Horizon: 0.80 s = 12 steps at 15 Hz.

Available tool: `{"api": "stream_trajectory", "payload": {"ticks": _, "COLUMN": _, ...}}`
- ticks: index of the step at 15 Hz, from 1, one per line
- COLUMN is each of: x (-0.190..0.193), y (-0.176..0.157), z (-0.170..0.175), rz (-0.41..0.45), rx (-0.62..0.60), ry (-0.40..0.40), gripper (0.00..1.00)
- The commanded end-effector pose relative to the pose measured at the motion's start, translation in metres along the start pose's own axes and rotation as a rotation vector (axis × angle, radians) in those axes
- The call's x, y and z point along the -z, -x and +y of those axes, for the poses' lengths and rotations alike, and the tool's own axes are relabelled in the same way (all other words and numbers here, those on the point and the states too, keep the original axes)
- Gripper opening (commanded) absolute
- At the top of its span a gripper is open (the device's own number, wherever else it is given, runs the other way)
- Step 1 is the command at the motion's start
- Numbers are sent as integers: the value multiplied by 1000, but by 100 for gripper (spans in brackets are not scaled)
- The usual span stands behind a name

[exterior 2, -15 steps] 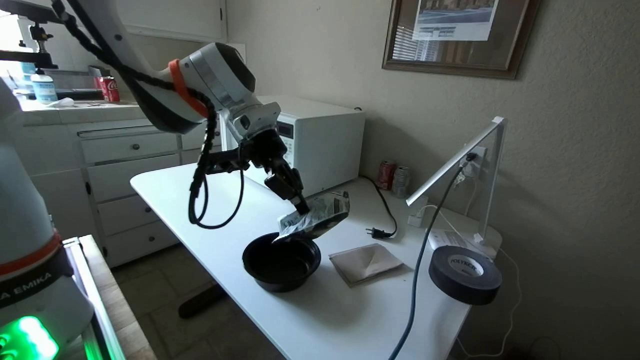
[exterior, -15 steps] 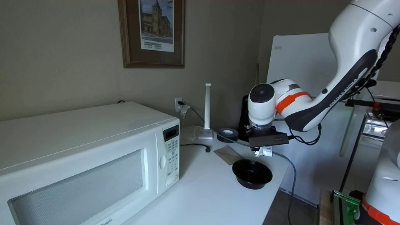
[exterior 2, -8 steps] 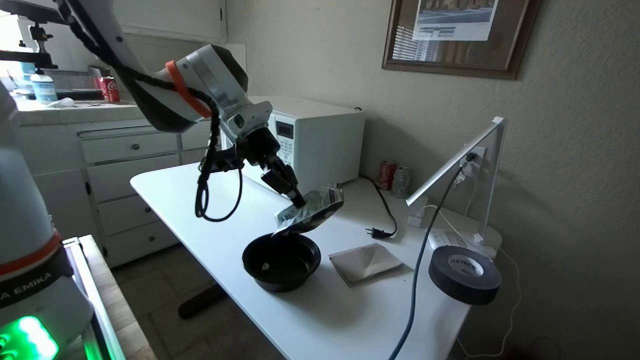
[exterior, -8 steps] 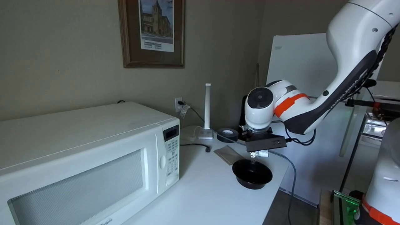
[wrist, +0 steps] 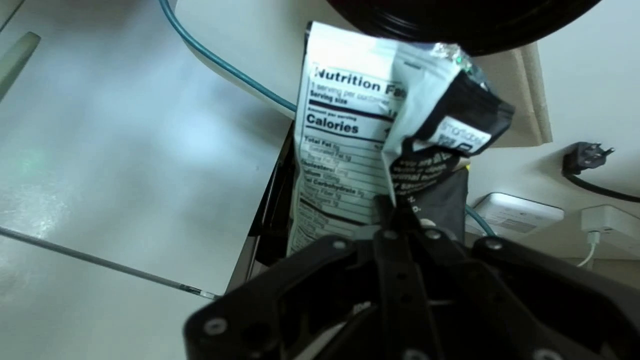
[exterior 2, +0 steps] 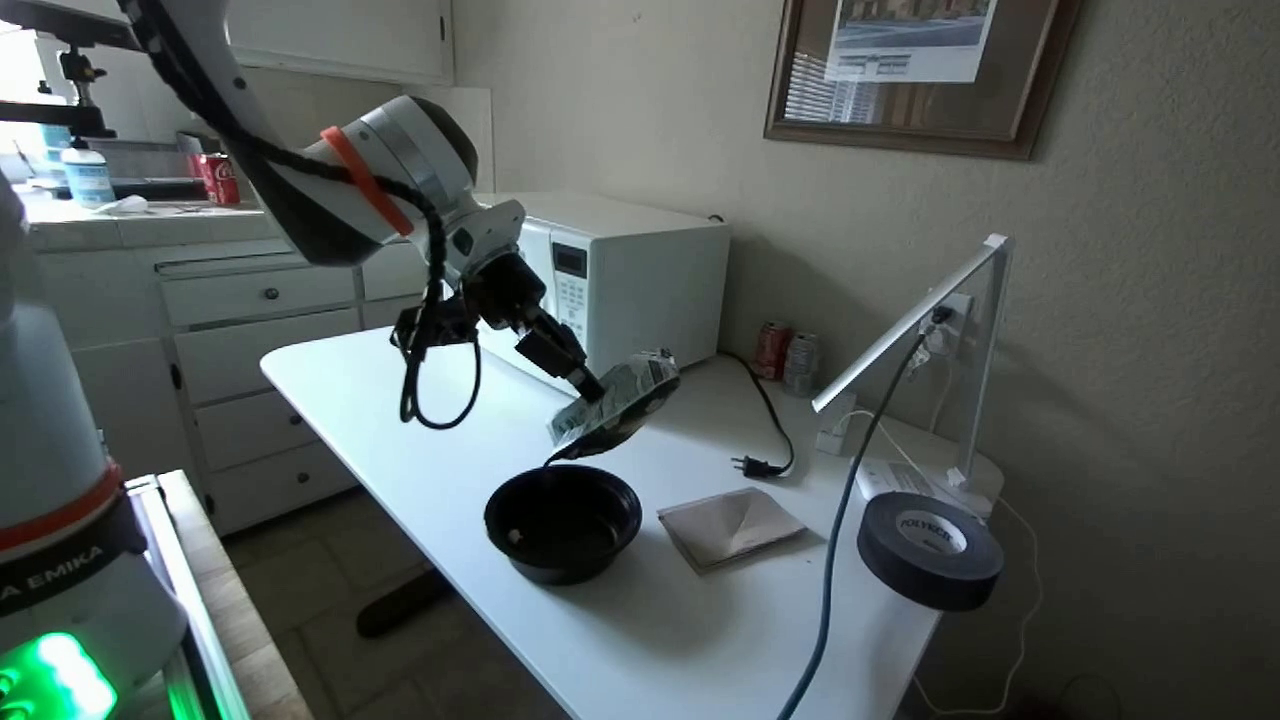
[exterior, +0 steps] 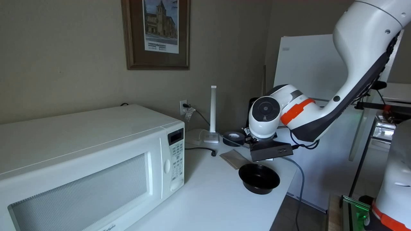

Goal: Pour the contents in the white and black packet into the black bowl.

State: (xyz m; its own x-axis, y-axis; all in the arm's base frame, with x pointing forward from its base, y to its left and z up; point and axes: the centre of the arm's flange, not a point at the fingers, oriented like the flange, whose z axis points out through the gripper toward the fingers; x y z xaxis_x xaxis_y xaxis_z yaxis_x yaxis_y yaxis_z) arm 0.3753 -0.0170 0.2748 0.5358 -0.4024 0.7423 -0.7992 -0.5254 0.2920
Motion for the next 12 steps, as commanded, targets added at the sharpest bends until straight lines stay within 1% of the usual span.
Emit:
{"api": "stream_trajectory", "payload": {"ticks": 1, "x": -9, "y": 8, "z": 0, "rz": 54, "rx": 3, "ry": 51, "gripper": 0}}
{"api": "stream_trajectory", "payload": {"ticks": 2, "x": -9, "y": 10, "z": 1, "rz": -26, "rx": 33, "ry": 58, "gripper": 0}}
{"api": "stream_trajectory", "payload": {"ticks": 3, "x": -12, "y": 9, "z": 1, "rz": 55, "rx": 7, "ry": 66, "gripper": 0}}
{"api": "stream_trajectory", "payload": {"ticks": 4, "x": -9, "y": 10, "z": 2, "rz": -30, "rx": 41, "ry": 71, "gripper": 0}}
{"api": "stream_trajectory", "payload": {"ticks": 5, "x": -12, "y": 10, "z": 1, "rz": 34, "rx": 21, "ry": 75, "gripper": 0}}
{"api": "stream_trajectory", "payload": {"ticks": 7, "x": -11, "y": 11, "z": 2, "rz": -10, "rx": 36, "ry": 82, "gripper": 0}}
{"api": "stream_trajectory", "payload": {"ticks": 8, "x": -11, "y": 10, "z": 1, "rz": 48, "rx": 24, "ry": 64, "gripper": 0}}
{"api": "stream_trajectory", "payload": {"ticks": 9, "x": -11, "y": 8, "z": 1, "rz": 72, "rx": 28, "ry": 73, "gripper": 0}}
{"api": "stream_trajectory", "payload": {"ticks": 10, "x": -9, "y": 7, "z": 1, "rz": 104, "rx": 39, "ry": 56, "gripper": 0}}
{"api": "stream_trajectory", "payload": {"ticks": 11, "x": -7, "y": 9, "z": 1, "rz": 70, "rx": 56, "ry": 52, "gripper": 0}}
{"api": "stream_trajectory", "payload": {"ticks": 12, "x": -9, "y": 7, "z": 0, "rz": 141, "rx": 53, "ry": 61, "gripper": 0}}
